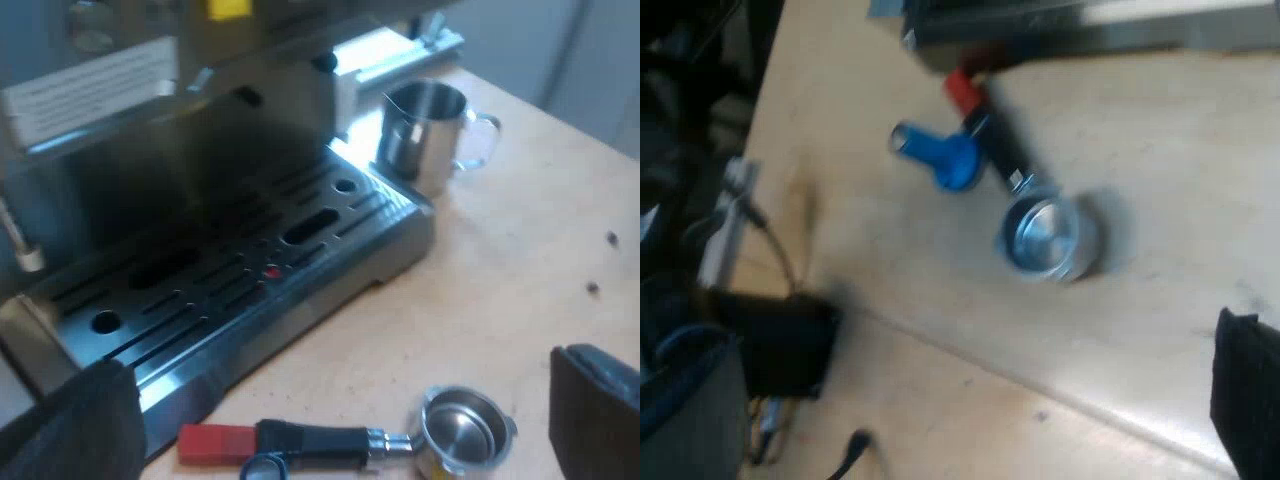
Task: Put the handle in the coffee machine
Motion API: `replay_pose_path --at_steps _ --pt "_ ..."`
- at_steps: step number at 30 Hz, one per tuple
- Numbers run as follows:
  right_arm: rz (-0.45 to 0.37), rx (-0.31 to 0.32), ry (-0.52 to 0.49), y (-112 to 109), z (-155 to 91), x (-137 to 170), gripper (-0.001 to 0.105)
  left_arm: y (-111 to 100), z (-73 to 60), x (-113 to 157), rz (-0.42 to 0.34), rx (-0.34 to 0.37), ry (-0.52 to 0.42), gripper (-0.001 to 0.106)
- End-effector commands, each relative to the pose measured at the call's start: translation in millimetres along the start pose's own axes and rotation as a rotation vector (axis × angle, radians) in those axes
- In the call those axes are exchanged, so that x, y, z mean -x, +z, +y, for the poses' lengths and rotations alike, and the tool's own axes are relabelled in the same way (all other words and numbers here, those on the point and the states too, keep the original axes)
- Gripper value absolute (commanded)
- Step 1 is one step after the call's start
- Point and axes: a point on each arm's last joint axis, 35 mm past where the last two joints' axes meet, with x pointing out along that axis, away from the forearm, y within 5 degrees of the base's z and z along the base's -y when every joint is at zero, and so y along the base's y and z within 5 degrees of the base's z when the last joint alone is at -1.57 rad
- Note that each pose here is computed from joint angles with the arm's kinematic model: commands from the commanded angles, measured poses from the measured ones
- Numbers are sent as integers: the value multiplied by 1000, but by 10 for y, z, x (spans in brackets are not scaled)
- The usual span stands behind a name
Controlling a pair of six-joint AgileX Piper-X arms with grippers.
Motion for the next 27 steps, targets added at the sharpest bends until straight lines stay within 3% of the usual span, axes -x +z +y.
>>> replay_pose_path --at_steps 1,6,8,10,13,20,27 --pt "42 -21 44 38 28 -16 95 33 -6 -25 8 -19 -24 84" --pt "130 -86 71 88 16 -136 95 46 8 -82 37 -19 -33 84" --pt "163 -133 47 110 5 -195 95 60 20 -117 49 -16 -31 84" --pt "251 -203 7 136 8 -339 95 91 40 -177 59 -17 -30 84" --pt "314 -250 -42 156 42 -491 95 105 48 -205 64 -16 -31 84" --pt "244 -239 -130 242 265 -844 95 108 54 -221 70 -69 -32 84" --pt "215 -244 -274 113 495 -1237 95 96 25 -218 84 -82 -119 84"
